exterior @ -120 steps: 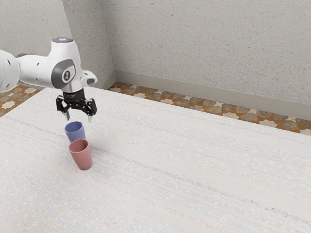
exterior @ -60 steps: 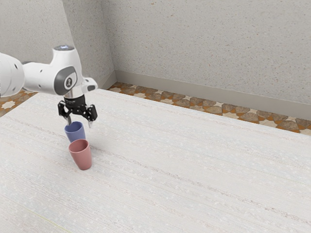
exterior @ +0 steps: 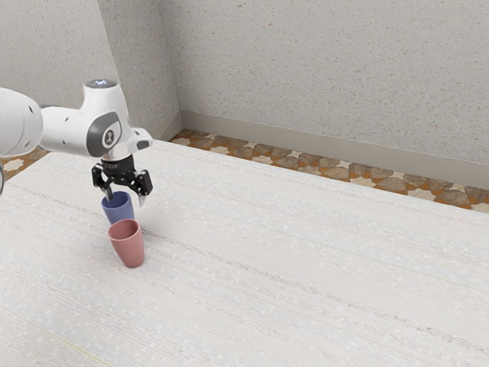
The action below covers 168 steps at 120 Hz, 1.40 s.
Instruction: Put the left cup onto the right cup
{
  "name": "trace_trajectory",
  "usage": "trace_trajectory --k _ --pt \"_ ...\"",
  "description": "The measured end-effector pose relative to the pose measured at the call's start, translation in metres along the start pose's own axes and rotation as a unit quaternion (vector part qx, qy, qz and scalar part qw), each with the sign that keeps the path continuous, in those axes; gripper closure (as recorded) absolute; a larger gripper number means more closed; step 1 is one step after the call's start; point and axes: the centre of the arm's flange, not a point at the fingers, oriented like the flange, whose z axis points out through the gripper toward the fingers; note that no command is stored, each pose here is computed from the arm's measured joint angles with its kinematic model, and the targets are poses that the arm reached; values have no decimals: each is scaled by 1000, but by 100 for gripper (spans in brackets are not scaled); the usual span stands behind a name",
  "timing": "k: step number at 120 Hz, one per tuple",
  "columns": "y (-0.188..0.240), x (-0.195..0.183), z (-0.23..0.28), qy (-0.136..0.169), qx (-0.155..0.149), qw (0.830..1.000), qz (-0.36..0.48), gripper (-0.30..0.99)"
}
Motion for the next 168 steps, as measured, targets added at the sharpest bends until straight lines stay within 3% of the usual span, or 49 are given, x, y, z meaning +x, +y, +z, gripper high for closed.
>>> trace_trajectory --k 88,98,133,168 --pt "-5 7 21 -8 3 1000 5 0" --pt "-5 8 20 -7 4 1000 6 8" --pt "-5 11 11 2 -4 1000 -1 58" --pt "-4 12 14 8 -11 1000 -8 72"
